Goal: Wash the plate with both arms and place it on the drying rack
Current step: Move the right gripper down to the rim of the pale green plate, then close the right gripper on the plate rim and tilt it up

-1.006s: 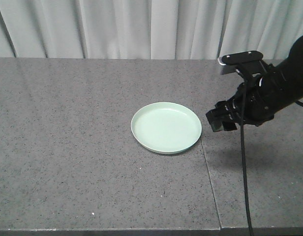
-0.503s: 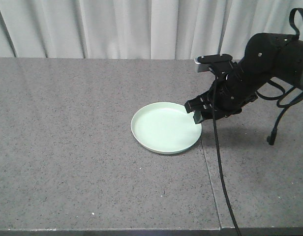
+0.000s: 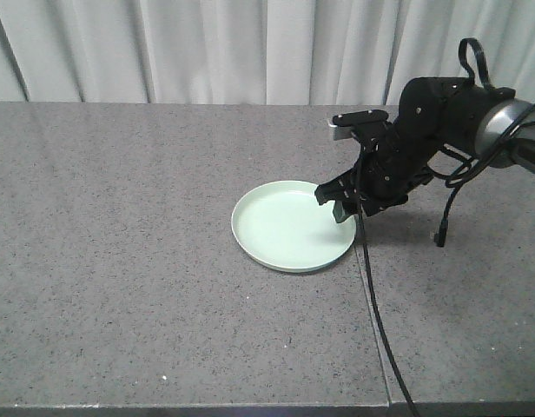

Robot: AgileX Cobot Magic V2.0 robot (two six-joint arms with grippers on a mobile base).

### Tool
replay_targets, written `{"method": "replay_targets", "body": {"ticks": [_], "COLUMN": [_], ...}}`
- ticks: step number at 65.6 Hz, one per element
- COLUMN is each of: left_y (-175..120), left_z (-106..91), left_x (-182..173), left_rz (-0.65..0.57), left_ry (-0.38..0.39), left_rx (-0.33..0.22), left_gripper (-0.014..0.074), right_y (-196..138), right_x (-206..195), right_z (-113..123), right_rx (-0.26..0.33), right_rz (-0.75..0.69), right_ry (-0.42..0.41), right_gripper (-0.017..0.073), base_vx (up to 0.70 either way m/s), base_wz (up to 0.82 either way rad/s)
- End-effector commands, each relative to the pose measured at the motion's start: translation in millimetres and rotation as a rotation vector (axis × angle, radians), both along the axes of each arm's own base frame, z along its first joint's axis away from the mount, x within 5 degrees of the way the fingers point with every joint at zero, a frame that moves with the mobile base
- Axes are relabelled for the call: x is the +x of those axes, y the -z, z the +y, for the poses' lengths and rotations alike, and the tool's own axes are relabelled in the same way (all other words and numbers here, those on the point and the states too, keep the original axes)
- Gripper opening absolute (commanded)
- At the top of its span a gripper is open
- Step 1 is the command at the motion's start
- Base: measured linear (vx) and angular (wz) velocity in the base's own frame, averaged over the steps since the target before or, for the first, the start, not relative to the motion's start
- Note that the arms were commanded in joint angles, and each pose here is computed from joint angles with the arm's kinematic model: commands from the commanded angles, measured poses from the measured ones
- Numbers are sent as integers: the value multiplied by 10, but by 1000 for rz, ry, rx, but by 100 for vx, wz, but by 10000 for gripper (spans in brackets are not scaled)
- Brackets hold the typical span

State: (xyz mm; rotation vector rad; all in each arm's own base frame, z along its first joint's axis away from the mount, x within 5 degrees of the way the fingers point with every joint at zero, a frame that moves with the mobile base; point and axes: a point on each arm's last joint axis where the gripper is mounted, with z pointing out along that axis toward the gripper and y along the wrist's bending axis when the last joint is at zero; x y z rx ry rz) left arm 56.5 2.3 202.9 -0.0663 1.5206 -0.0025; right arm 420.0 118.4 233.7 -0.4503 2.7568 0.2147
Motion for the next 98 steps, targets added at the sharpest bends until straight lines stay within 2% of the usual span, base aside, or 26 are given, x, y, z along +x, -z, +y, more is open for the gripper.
{"method": "replay_targets", "body": {"ticks": [1,9,15,45,56,69,88,98], "left_y": [-171,-171,-171,-171,-171,-171,-171,-171], "left_z": [2,2,2,2,2,2,2,2], "left_x": [-36,-36,-36,-36,-36,-36,-36,-36], "left_rz": [-115,-115,-115,-115,-115,-115,-115,-115], "left_ry": [-2,-2,-2,-2,-2,-2,-2,-2], "left_rx": [-10,-10,-10,-10,-10,-10,-10,-10], "left_gripper": [-6,-6,-6,-6,-6,-6,-6,-6], "right_y": [-269,-199,-162,-106,-142,-335,-513,-593], "right_x": [39,74,85,88,70,-37,-396,-691], "right_z": [-3,4,7,9,17,42,43,135], "right_rx": [27,26,24,17,34,96,185,224], "right_rz": [-117,-115,-109,-85,-83,-75,-106,-125], "right_ry": [10,12,11,6,10,14,-21,-81], "right_gripper": [379,368,327,-14,-8,-4,-2,-2], "base_vx": [0,0,0,0,0,0,0,0], "base_wz": [0,0,0,0,0,0,0,0]}}
